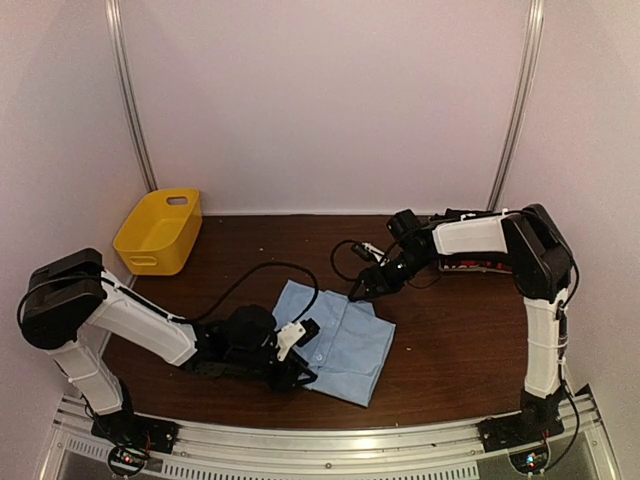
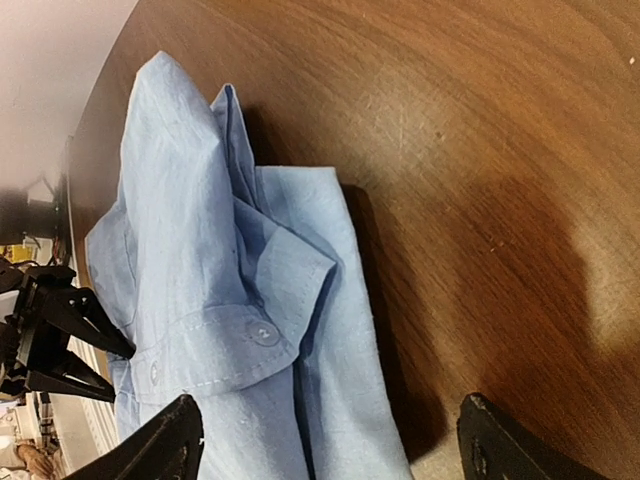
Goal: Fold and stack the long sleeve shirts
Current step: Move the square-folded shirt to the center of the board, then pick up the square-folded shirt from the center of the board.
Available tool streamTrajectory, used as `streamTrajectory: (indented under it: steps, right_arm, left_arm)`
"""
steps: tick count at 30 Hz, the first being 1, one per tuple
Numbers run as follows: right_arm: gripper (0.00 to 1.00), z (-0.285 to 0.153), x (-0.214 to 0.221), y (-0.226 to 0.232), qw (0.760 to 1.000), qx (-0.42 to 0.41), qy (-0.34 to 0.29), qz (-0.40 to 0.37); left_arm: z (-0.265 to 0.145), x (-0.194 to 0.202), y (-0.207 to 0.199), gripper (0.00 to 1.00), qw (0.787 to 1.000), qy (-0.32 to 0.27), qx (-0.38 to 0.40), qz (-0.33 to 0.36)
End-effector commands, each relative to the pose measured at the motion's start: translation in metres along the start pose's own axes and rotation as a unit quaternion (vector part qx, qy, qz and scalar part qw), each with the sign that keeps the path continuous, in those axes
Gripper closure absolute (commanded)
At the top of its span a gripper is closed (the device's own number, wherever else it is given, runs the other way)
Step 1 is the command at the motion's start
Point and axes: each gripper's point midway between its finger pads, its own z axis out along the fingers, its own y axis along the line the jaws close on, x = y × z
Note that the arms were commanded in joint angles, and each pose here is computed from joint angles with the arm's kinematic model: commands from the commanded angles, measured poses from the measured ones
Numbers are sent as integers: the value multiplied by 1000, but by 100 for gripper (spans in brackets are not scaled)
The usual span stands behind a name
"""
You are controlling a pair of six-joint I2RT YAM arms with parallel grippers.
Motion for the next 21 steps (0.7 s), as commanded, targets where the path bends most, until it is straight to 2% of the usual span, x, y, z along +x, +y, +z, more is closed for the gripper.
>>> streamTrajectory:
  steps: [1,12,21]
  right_arm:
    - [12,16,13,3,999,-35,26,11]
    - [14,27,19,17,994,-105,24,27]
    - [21,38,27,18,991,-120,43,39]
  left_arm:
    - [-4,2,0,55,1000,11,-8,3]
    - [-27,-30,5,54,997,-63,-38,-28]
    - [-27,-1,6,54,997,-37,-30,-58]
